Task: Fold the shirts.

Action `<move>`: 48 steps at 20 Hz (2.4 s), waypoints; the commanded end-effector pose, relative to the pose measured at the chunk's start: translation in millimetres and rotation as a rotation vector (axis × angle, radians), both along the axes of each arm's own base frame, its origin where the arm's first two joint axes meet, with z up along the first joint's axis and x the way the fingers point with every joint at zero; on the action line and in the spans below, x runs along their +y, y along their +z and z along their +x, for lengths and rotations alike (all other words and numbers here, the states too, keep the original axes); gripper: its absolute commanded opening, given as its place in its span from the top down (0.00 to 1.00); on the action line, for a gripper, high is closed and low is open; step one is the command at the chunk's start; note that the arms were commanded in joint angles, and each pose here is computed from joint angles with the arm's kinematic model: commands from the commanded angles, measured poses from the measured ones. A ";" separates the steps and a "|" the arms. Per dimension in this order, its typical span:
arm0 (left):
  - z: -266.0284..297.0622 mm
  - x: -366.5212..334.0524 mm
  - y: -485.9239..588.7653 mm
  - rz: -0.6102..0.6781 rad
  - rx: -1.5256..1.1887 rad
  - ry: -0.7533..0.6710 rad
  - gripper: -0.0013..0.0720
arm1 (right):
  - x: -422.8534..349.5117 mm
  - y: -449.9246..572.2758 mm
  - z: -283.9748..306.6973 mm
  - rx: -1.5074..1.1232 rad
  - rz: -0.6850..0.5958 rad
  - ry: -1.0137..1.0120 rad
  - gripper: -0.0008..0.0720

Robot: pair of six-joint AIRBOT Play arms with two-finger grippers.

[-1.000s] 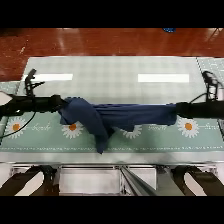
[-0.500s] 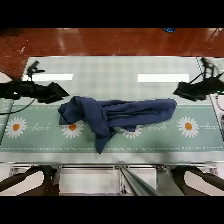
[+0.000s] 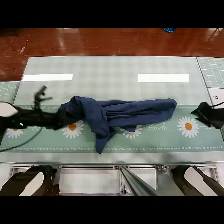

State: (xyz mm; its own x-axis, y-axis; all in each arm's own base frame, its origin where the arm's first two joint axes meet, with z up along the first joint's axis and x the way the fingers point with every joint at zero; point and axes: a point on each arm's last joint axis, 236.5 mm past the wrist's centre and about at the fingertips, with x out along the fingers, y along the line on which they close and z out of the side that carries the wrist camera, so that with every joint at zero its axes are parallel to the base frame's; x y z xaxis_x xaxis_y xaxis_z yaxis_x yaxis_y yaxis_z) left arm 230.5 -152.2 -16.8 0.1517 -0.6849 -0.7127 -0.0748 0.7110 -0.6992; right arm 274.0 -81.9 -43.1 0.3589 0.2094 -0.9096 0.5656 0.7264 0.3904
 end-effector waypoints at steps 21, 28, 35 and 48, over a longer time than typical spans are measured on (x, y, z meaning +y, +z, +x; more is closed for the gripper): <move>45.4 -119.3 -27.6 -0.104 -0.090 -0.103 0.94 | 93.6 -65.2 33.0 0.011 0.276 0.093 0.43; 45.8 -117.1 -25.3 -0.111 -0.084 -0.107 0.94 | 139.5 -55.1 107.5 -0.079 0.288 0.229 0.95; 146.4 -39.5 174.1 -0.190 -0.574 0.077 0.95 | 134.2 159.6 177.7 -0.489 0.057 0.480 0.95; 9.7 45.6 526.6 0.307 -1.445 0.123 0.95 | 155.5 578.7 -73.6 -1.390 -0.627 0.498 0.95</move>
